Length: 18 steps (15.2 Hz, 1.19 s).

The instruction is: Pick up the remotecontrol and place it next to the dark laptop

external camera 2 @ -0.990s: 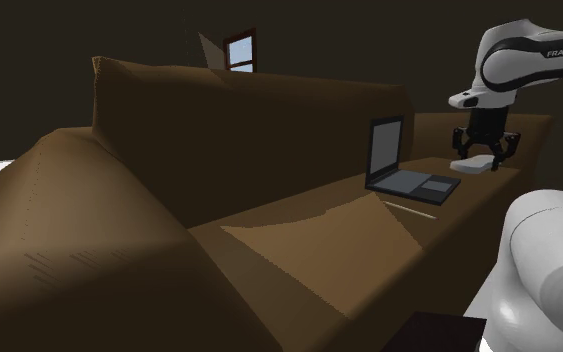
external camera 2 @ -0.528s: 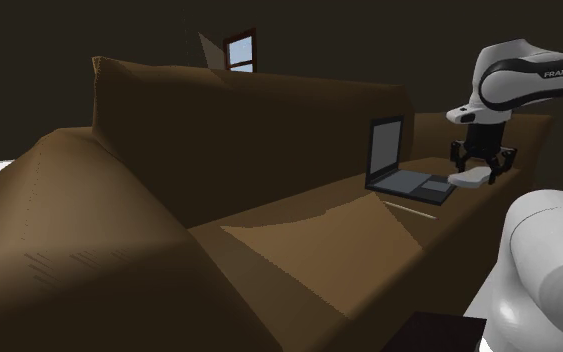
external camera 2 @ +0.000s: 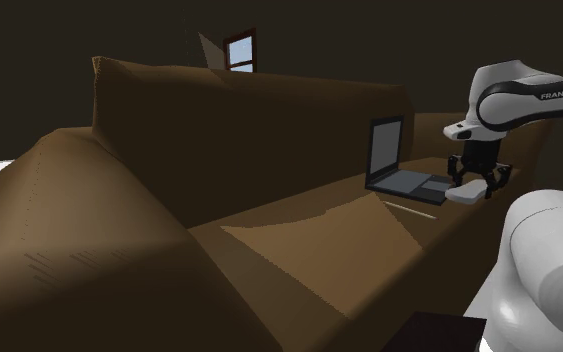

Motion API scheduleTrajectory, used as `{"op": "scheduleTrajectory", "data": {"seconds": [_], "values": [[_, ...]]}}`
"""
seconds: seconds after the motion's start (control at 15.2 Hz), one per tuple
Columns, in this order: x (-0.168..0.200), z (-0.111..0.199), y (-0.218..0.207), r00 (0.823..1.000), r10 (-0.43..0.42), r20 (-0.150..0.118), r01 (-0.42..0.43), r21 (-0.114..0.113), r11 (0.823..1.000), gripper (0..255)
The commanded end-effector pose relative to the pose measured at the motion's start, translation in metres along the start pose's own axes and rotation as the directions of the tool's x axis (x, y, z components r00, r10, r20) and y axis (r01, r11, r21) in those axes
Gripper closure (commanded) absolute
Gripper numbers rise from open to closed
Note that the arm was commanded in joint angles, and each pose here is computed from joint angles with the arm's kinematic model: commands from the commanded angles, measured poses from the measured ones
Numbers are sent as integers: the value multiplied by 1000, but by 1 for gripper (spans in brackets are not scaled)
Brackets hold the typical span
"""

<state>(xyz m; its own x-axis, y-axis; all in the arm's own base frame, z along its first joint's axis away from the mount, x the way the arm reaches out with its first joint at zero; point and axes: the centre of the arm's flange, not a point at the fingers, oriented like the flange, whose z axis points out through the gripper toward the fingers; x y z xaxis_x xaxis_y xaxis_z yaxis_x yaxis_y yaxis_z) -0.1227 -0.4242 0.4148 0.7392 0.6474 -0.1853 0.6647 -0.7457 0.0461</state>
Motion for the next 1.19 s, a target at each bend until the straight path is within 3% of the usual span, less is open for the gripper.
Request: {"op": "scheduleTrajectory", "data": {"seconds": [0.0,0.46,0.92,0.99,1.12], "values": [[2,10,-1,1000,0,0,0,0,1000,255],[8,45,-3,1000,0,0,0,0,1000,255],[8,45,-3,1000,0,0,0,0,1000,255],[8,45,-3,1000,0,0,0,0,1000,0],[8,45,-2,1000,0,0,0,-1,1000,0]]}}
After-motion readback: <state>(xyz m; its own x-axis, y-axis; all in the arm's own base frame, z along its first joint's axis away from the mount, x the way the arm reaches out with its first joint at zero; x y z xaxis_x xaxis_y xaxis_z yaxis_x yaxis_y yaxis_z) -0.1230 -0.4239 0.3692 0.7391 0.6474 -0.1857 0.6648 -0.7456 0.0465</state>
